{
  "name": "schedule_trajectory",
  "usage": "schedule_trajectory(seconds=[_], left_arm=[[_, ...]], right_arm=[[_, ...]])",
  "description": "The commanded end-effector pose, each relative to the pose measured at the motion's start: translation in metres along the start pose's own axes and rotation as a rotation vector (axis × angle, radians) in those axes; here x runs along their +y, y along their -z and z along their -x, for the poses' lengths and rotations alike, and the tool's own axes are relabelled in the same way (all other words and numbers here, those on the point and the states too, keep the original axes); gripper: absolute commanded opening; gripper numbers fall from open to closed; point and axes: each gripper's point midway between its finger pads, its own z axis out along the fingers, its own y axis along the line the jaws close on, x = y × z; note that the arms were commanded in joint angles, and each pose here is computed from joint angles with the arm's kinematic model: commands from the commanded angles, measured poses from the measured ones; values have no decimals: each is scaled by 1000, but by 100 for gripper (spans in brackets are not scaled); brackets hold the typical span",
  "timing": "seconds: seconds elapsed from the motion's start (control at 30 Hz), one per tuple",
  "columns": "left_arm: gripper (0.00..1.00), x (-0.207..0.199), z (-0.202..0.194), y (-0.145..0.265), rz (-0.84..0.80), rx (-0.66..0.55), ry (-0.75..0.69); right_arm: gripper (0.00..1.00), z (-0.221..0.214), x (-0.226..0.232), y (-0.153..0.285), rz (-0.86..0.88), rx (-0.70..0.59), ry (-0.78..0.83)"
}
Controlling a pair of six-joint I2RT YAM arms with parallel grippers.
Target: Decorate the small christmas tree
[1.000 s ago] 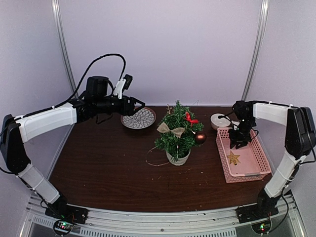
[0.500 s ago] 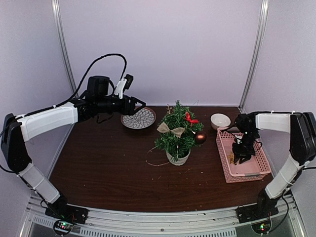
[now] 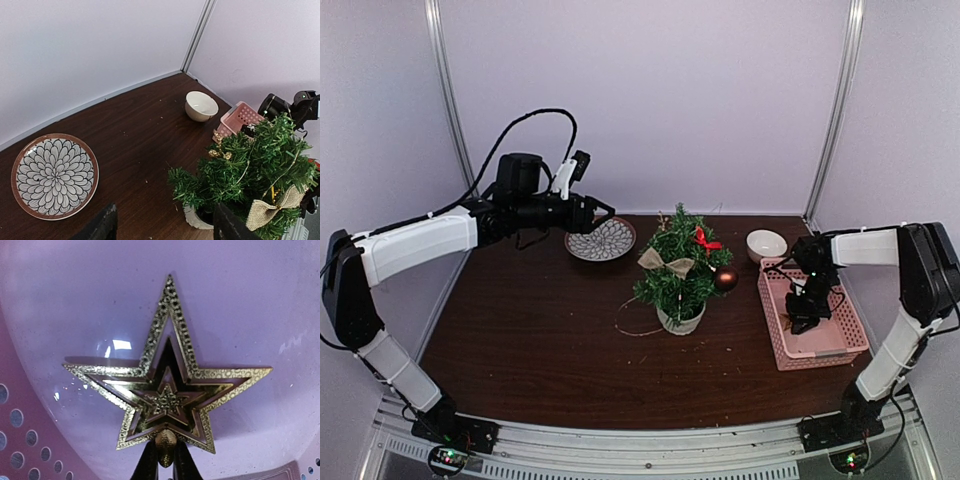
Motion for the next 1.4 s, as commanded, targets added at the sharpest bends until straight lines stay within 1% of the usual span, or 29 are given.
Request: schedule_trajectory(seconds=[0.0, 0.23, 0.4, 0.5, 0.57, 0.67, 0.8, 0.93, 1.0, 1.07, 1.1, 1.2, 1.37], left_arm=[[66, -7, 36, 13, 6, -81, -44], [66, -1, 54, 23, 78, -73, -31], [66, -5, 77, 35, 87, -85, -1], [66, -19, 96, 43, 38, -103, 2], [65, -34, 109, 48, -29, -117, -5], [63, -56, 129, 54, -134, -138, 0], [61, -85, 147, 58, -251, -158, -5], [62, -109, 154, 47, -311, -158, -1], [61, -124, 155, 41, -350, -153, 3], [61, -133, 156, 32, -359, -156, 18], [60, -136, 156, 27, -364, -155, 38], [59, -145, 158, 13, -398, -161, 96], [60, -167, 157, 3, -426, -169, 109]], right_arm=[[7, 7, -6, 9, -21, -64, 2], [6, 21, -4, 95, -4, -247, 62], [5, 29, 15, 167, 113, -457, 111], [5, 35, 41, 220, 220, -653, 185], [5, 41, 62, 260, 289, -779, 236], [5, 41, 99, 307, 367, -915, 349], [6, 27, 156, 354, 469, -1063, 536], [6, 8, 204, 380, 564, -1156, 705], [7, -2, 224, 387, 595, -1182, 763], [6, -8, 237, 389, 591, -1199, 789], [6, -11, 243, 389, 569, -1216, 827], [6, -16, 256, 388, 521, -1243, 864], [5, -13, 264, 376, 384, -1237, 867]])
